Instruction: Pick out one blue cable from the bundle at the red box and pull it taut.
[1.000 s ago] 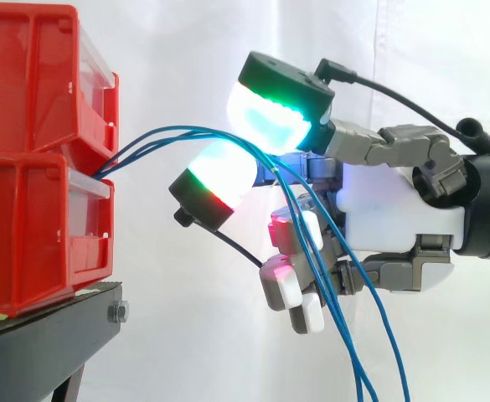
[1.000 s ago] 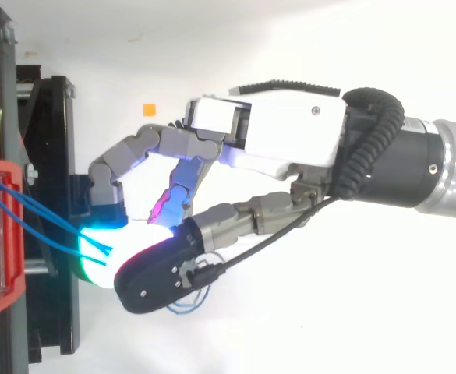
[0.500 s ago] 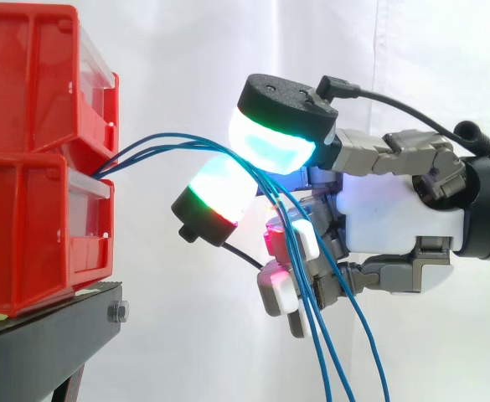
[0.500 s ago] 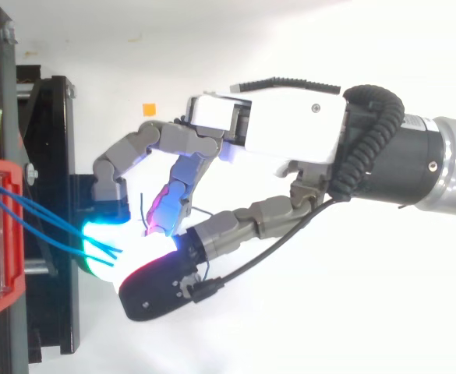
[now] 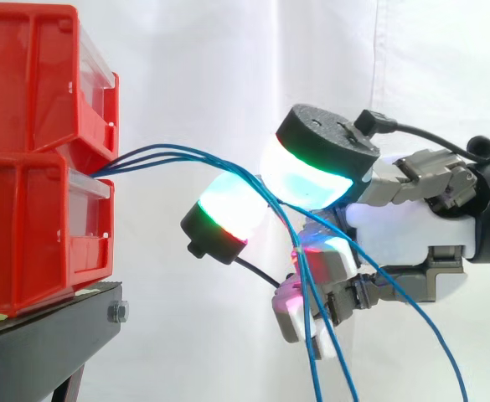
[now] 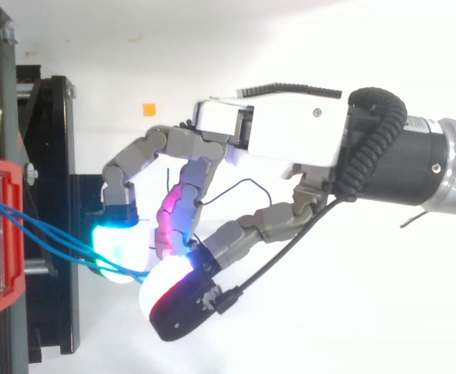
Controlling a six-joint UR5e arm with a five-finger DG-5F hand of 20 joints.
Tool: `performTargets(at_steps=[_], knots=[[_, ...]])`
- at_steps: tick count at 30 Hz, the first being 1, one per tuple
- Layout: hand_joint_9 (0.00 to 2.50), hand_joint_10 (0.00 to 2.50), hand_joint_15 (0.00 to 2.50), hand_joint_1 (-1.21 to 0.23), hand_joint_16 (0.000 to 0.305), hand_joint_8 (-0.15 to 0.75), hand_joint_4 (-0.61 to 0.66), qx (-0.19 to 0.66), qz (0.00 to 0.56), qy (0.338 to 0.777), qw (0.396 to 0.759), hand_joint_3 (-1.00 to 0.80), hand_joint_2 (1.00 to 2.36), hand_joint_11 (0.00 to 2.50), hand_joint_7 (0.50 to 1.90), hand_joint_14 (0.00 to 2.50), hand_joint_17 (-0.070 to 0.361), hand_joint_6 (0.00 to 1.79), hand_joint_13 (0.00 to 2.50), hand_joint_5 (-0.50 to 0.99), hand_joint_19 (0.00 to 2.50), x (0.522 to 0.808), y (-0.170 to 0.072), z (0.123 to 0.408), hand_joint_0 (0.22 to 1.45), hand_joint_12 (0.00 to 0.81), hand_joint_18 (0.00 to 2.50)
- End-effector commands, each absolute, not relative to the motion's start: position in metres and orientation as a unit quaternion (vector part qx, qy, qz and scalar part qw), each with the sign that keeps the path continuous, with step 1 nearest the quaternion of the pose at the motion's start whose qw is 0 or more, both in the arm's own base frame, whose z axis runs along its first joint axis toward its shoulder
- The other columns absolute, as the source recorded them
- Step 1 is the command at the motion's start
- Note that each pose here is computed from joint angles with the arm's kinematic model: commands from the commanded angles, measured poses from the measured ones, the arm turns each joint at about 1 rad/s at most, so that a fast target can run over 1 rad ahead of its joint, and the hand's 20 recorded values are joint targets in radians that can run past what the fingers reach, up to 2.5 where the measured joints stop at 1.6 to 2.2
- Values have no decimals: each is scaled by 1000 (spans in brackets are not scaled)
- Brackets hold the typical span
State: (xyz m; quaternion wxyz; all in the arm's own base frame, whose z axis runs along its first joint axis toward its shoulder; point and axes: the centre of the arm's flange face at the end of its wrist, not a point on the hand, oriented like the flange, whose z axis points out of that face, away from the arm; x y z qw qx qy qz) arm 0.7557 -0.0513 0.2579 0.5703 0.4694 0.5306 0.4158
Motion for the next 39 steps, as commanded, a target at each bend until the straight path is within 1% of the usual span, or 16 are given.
performTargets(at_steps=[1,2,5,8,10,11,13,17,20,22,25,26,31,34,37,39], knots=[[1451,29,583,-867,50,277,-138,469,413,537,566,-500,1000,702,947,24,112,912,1155,-34,582,751,-52,269,523,355,1030],[1447,29,587,-880,51,277,-134,469,413,537,566,-500,1000,691,943,25,114,910,1161,-33,574,751,-52,269,503,361,1038],[1448,28,583,-878,50,271,-138,472,409,542,563,-500,1000,700,947,23,113,909,1160,-32,587,747,-52,275,507,358,1028],[1459,27,588,-825,47,260,-155,475,403,548,558,-500,1000,698,953,23,107,908,1153,-32,592,744,-53,275,548,343,1017],[1469,29,591,-782,47,260,-153,475,402,549,557,-500,1000,699,924,23,106,906,1158,-29,608,744,-53,275,572,338,1014],[1469,29,593,-783,46,255,-150,475,402,549,557,-500,1000,701,906,25,105,906,1156,-29,599,744,-53,275,582,336,1015],[1482,28,594,-770,46,250,-144,475,403,550,557,-500,1000,710,922,25,104,901,1160,-28,609,744,-52,275,592,335,1014],[1501,30,596,-748,48,247,-142,475,401,549,558,-420,1008,703,925,25,107,893,1166,-27,624,744,-51,274,594,333,1026],[1501,27,603,-703,49,233,-138,473,402,550,558,-390,1010,690,908,23,110,878,1172,-32,646,745,-50,274,589,341,1011],[1489,29,608,-686,49,242,-129,472,402,551,559,-390,1010,691,903,25,111,870,1172,-35,652,745,-49,274,586,345,1001],[1449,27,606,-627,50,249,-86,472,403,549,560,-377,1011,688,917,24,113,854,1144,-44,663,745,-49,274,578,352,987],[1435,28,614,-587,50,250,-66,472,404,548,560,-376,1010,675,916,25,114,850,1141,-47,674,745,-49,275,577,351,976],[1425,29,609,-522,51,254,-20,470,406,547,561,-391,1010,685,910,25,114,848,1129,-50,681,746,-48,275,583,357,959],[1424,26,617,-502,51,259,-10,470,406,546,562,-410,1008,683,940,23,114,846,1128,-49,680,746,-48,275,586,358,969],[1429,27,615,-483,52,261,-15,470,406,546,562,-499,1000,691,928,24,117,846,1133,-47,679,746,-48,275,554,362,981],[1431,28,603,-482,53,266,-16,469,407,545,563,-500,1000,686,927,22,120,846,1139,-46,668,747,-48,276,538,369,992]])
